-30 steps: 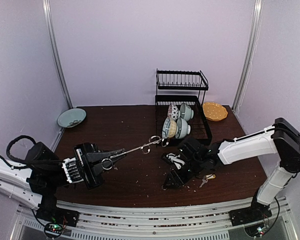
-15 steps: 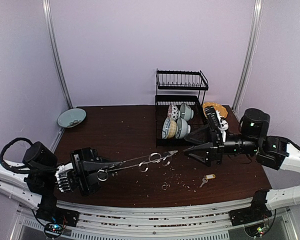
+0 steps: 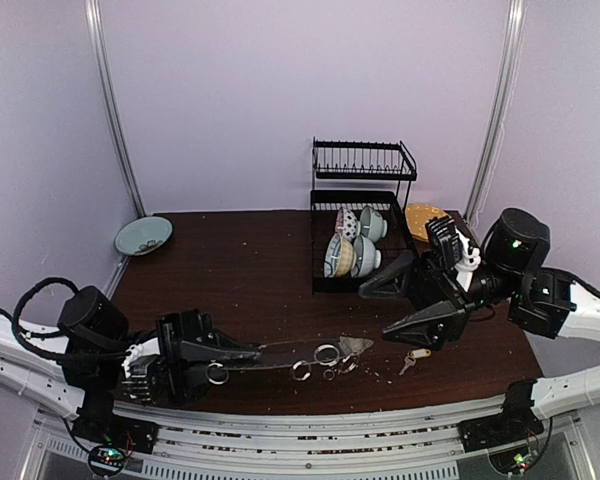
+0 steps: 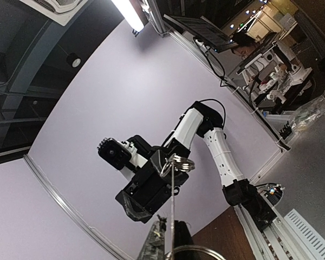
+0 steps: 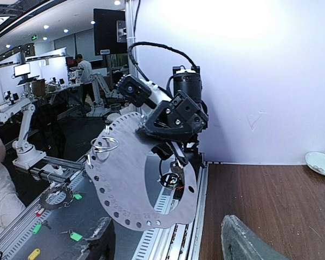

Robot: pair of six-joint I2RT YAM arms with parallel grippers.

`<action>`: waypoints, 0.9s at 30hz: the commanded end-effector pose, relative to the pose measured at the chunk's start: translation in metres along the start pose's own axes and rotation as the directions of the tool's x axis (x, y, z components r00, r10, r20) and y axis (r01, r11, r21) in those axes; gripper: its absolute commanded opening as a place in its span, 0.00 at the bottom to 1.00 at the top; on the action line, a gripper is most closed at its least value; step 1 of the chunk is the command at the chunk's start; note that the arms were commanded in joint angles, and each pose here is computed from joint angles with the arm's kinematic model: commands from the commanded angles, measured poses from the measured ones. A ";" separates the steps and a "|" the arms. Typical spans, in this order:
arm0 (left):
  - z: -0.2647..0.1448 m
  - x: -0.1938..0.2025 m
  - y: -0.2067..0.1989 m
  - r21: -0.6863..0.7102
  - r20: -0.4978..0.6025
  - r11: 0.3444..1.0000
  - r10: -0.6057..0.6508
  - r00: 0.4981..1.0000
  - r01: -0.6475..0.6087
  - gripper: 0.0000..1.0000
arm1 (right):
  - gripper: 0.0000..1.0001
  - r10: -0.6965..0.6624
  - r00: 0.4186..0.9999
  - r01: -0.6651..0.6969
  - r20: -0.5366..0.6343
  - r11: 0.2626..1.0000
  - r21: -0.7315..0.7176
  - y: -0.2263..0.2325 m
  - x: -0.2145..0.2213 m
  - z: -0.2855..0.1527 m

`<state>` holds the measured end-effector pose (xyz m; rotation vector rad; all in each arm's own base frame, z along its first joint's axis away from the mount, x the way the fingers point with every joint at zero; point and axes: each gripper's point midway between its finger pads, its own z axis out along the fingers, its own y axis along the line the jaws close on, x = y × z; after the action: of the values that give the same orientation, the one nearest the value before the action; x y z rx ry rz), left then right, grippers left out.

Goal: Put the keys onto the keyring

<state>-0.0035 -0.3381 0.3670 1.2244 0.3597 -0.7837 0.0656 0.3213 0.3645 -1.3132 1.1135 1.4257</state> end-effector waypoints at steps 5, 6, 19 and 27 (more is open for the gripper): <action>0.006 -0.027 0.027 -0.069 0.078 0.998 0.013 0.997 -0.007 0.00 | 0.69 -0.117 0.993 0.117 -0.026 0.993 0.017 0.011 -0.009 -0.010; 0.006 -0.027 0.027 -0.069 0.078 0.998 0.012 0.997 -0.006 0.00 | 0.69 -0.114 0.993 0.115 -0.034 0.993 0.027 0.009 -0.008 -0.011; 0.005 -0.028 0.038 -0.165 0.131 0.985 -0.020 0.991 0.042 0.00 | 0.69 -0.133 0.991 0.134 0.033 0.991 -0.023 0.012 -0.014 0.012; 0.005 -0.024 0.038 -0.164 0.112 0.985 -0.030 0.993 0.048 0.00 | 0.44 -0.148 0.986 0.152 0.072 0.987 -0.058 0.018 -0.020 0.016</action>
<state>0.0035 -0.3413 0.3887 1.1076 0.3782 -0.8268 0.0500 0.3338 0.3662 -1.3821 0.9982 1.3829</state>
